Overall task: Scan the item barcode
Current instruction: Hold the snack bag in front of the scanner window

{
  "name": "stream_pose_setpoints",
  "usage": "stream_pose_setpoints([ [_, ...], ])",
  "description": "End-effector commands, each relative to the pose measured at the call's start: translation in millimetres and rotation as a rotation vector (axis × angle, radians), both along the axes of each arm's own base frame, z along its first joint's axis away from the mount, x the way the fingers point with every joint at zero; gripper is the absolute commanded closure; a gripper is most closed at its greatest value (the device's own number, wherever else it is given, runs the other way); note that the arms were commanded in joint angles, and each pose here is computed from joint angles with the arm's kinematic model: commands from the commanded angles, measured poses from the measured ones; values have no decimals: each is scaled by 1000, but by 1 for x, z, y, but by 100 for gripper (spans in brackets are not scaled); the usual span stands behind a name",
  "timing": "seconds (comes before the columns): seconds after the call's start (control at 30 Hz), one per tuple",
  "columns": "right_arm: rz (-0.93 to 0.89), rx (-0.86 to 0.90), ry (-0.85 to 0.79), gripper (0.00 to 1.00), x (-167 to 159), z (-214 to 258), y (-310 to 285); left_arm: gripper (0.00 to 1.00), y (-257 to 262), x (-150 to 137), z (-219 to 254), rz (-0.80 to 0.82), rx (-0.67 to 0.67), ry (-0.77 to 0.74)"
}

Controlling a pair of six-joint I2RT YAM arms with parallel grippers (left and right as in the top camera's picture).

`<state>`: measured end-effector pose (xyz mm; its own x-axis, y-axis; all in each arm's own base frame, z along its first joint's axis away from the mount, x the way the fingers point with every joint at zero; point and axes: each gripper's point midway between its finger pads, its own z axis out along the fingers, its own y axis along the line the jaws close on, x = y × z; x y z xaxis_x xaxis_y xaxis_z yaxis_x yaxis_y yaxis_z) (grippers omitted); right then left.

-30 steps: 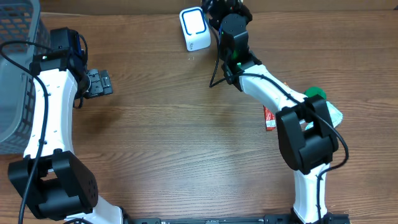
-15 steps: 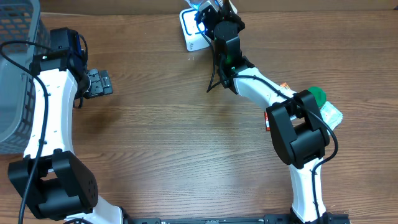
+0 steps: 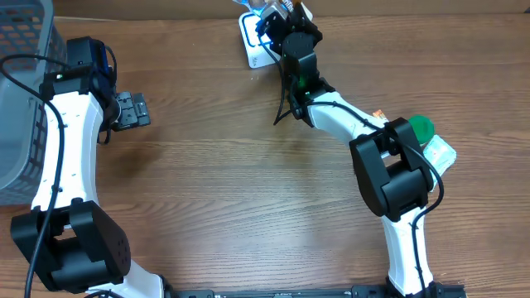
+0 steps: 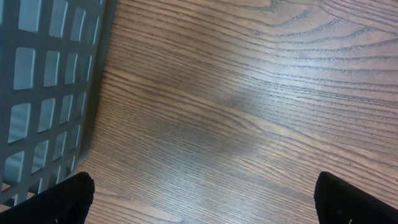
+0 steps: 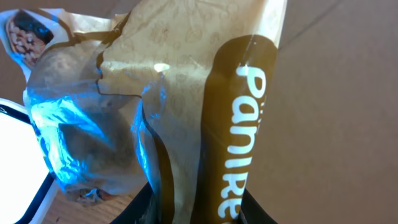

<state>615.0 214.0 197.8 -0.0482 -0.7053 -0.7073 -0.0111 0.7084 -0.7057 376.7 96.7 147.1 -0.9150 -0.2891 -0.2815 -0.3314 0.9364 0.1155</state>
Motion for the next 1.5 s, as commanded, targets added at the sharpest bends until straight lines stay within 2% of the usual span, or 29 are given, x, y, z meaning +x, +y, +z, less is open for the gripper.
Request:
stream_pose_setpoints([
  [0.0,9,-8,-75,96,1,18,8,0,-3,1,1,-25,3,0],
  [0.13,18,-9,-117,96,0,28,9,0,-3,1,1,-25,3,0],
  [0.43,48,-37,-49,96,5,-11,17,0,-3,1,1,-25,3,0],
  [0.63,50,-46,-36,96,5,-22,19,0,-3,1,1,-25,3,0],
  [1.03,99,-49,-34,97,-16,-23,63,0,-3,1,1,-25,3,0],
  [1.47,127,-82,60,96,-32,-47,90,0,-3,1,1,-25,3,0],
])
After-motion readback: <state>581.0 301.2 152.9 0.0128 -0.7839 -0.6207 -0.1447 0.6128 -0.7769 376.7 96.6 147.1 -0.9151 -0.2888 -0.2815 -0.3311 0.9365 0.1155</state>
